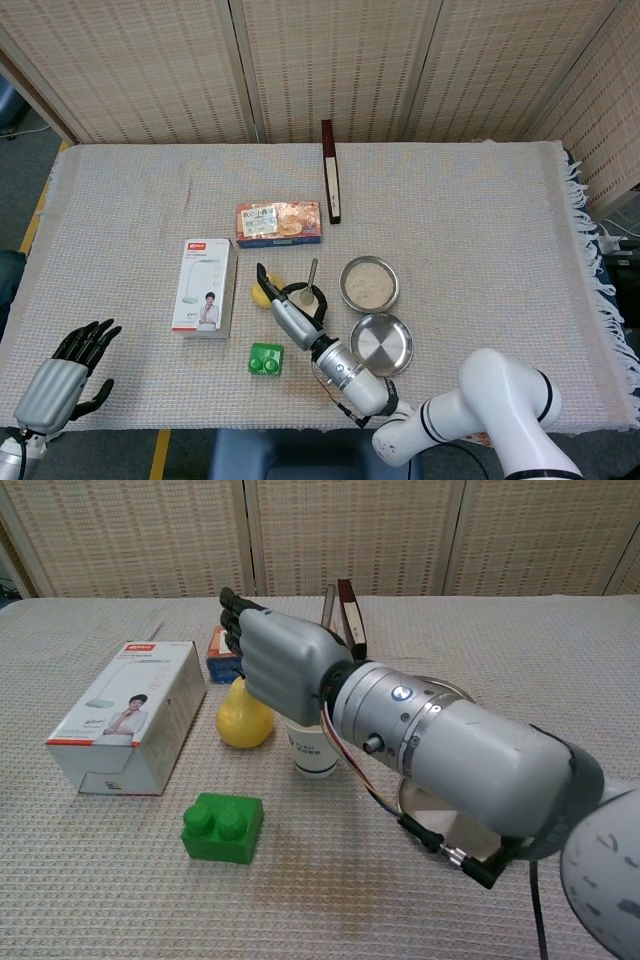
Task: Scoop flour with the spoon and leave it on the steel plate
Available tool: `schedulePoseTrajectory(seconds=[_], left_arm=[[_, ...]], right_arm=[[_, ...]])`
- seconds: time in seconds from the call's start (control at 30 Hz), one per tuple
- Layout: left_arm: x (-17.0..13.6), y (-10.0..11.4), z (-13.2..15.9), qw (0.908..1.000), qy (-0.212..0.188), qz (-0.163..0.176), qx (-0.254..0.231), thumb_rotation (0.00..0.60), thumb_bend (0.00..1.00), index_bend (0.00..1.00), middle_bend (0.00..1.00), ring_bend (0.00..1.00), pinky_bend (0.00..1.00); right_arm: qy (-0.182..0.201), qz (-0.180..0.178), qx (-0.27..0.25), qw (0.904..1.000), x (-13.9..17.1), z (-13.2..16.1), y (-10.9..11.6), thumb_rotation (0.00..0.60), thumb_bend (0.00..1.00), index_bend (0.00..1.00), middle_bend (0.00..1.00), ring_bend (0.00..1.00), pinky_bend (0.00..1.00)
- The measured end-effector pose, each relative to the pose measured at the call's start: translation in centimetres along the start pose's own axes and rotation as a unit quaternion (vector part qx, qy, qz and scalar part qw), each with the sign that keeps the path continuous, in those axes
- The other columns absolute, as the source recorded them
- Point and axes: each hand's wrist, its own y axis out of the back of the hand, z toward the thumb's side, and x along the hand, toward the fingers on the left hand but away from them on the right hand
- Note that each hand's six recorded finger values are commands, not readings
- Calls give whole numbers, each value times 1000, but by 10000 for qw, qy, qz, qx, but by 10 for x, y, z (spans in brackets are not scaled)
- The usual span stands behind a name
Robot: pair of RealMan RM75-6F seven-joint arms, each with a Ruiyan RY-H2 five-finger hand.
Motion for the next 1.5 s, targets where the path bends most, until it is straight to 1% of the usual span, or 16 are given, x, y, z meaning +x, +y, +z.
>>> schedulePoseTrajectory(seconds=[0.2, 0.27, 0.43, 0.57, 0.67, 0.77, 0.8, 0.9, 0.93, 1.0, 1.03, 1.07, 1.17, 1.3, 1.4, 1.5], left_arm=[[-1, 1, 0, 10000, -10, 22, 1, 600, 417, 0, 0, 0, 113], [-1, 1, 0, 10000, -6, 20, -3, 600, 417, 0, 0, 0, 114], [-2, 2, -1, 10000, 11, 39, -9, 600, 417, 0, 0, 0, 114], [-3, 3, -3, 10000, 34, 52, -21, 600, 417, 0, 0, 0, 114], [-3, 4, -3, 10000, 36, 63, -25, 600, 417, 0, 0, 0, 114], [-3, 4, -2, 10000, 33, 70, -8, 600, 417, 0, 0, 0, 114], [-3, 3, -2, 10000, 32, 70, 0, 600, 418, 0, 0, 0, 114], [-3, 3, 0, 10000, 26, 64, 18, 600, 418, 0, 0, 0, 114], [-3, 3, 0, 10000, 26, 64, 17, 600, 417, 0, 0, 0, 115], [-3, 2, 0, 10000, 22, 55, 29, 600, 417, 0, 0, 0, 115], [-3, 1, 1, 10000, 17, 48, 38, 600, 417, 0, 0, 0, 116], [-3, 1, 2, 10000, 8, 36, 50, 600, 417, 0, 0, 0, 116], [-2, -3, 5, 10000, -12, -11, 88, 600, 417, 0, 0, 0, 116], [-2, -4, 8, 9999, -63, -32, 95, 600, 418, 0, 0, 0, 116], [-1, -4, 8, 9999, -66, -32, 94, 600, 418, 0, 0, 0, 116], [-2, -4, 8, 9999, -67, -28, 82, 600, 418, 0, 0, 0, 116]], right_arm=[[-71, -129, 465, 9988, 3, 0, 5, 600, 438, 752, 73, 0, 0], [-59, -124, 464, 9988, 4, 1, 5, 600, 438, 748, 73, 0, 0], [-123, 38, -13, 9999, 8, -4, -1, 600, 438, 746, 73, 0, 0], [-306, 268, -871, 9954, 13, -16, -12, 600, 437, 739, 73, 0, 0], [-475, 498, -1852, 9803, 21, -25, -24, 600, 437, 732, 73, 0, 0], [-588, 785, -3058, 9470, 35, -30, -41, 600, 437, 720, 72, 0, 0], [-614, 909, -3553, 9283, 43, -30, -48, 600, 437, 718, 72, 0, 0], [-682, 1179, -4534, 8808, 63, -31, -68, 600, 437, 715, 72, 0, 0], [-719, 1295, -4880, 8602, 73, -31, -76, 600, 437, 714, 72, 0, 0], [-778, 1475, -5294, 8318, 91, -30, -91, 600, 437, 708, 72, 0, 0], [-800, 1532, -5389, 8244, 99, -29, -97, 600, 437, 702, 72, 0, 0], [-810, 1558, -5438, 8207, 106, -28, -102, 600, 437, 699, 72, 0, 0], [-729, 1526, -5509, 8172, 129, -14, -109, 600, 437, 698, 72, 0, 0], [-630, 1479, -5702, 8056, 154, 14, -119, 600, 437, 697, 72, 0, 0], [-466, 1503, -5733, 8041, 163, 36, -121, 600, 437, 685, 72, 0, 0], [-314, 1506, -5673, 8090, 166, 52, -117, 600, 437, 660, 71, 0, 0]])
